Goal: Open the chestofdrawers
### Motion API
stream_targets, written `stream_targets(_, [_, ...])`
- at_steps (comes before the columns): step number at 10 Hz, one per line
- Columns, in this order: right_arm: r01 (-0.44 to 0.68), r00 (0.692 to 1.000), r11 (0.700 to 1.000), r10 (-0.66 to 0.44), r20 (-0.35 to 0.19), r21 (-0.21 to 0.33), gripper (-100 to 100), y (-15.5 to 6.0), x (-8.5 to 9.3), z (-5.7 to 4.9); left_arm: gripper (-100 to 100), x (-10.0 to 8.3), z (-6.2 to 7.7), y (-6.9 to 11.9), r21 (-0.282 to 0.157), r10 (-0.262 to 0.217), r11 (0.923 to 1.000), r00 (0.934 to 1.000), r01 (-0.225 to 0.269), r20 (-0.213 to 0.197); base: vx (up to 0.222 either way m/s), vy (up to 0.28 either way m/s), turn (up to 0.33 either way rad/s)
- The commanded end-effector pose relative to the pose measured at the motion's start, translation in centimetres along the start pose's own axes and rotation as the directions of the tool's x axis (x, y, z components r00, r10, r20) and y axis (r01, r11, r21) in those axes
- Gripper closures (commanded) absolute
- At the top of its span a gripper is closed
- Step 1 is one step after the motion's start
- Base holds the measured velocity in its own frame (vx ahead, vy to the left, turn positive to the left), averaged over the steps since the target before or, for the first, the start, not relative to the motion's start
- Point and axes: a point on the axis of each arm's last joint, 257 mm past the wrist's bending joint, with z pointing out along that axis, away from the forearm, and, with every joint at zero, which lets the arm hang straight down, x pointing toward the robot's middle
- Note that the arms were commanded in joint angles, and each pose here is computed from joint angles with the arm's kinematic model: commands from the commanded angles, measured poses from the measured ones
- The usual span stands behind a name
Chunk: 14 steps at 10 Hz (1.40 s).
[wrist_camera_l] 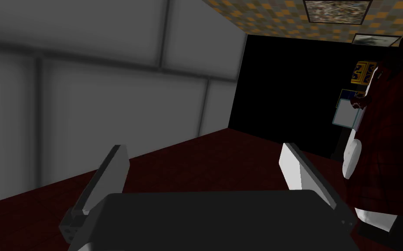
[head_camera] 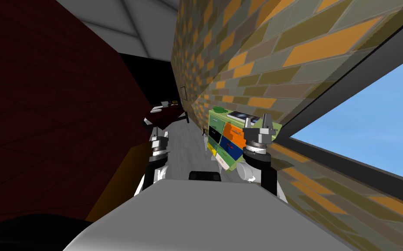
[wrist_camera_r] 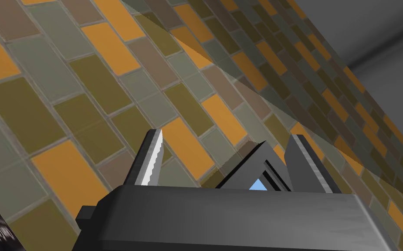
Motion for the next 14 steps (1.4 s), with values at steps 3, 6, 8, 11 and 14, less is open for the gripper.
stream_targets(3, [0.000, 1.000, 1.000, 0.000, 0.000, 0.000, 0, 0.0, 0.0, 0.0, 0, 0.0, 0.0, 0.0, 0.000, 0.000, 1.0000, 1.0000, 0.000, 0.000, 0.000, 0.000, 0.000])
stream_targets(6, [0.000, 1.000, 1.000, 0.000, 0.000, 0.000, 0, 0.0, 0.0, 0.0, 0, 0.0, 0.0, 0.0, 0.000, 0.000, 1.0000, 1.0000, 0.000, 0.000, 0.000, 0.000, 0.000])
stream_targets(8, [0.000, 1.000, 1.000, 0.000, 0.000, 0.000, 0, 0.0, 0.0, 0.0, 0, 0.0, 0.0, 0.0, 0.000, 0.000, 1.0000, 1.0000, 0.000, 0.000, 0.000, 0.000, 0.000])
stream_targets(11, [0.070, 0.996, 0.997, -0.068, -0.064, 0.027, -100, -0.9, 0.7, -0.3, 0, 0.0, 0.0, 0.0, 0.000, 0.000, 1.0000, 1.0000, 0.000, 0.000, 0.020, 0.020, -0.014])
stream_targets(14, [0.223, 0.967, 0.972, -0.212, -0.144, 0.068, -100, -3.0, 1.2, -0.9, 0, 0.0, 0.0, 0.0, 0.000, 0.000, 1.0000, 1.0000, 0.000, 0.000, 0.069, 0.074, -0.043])
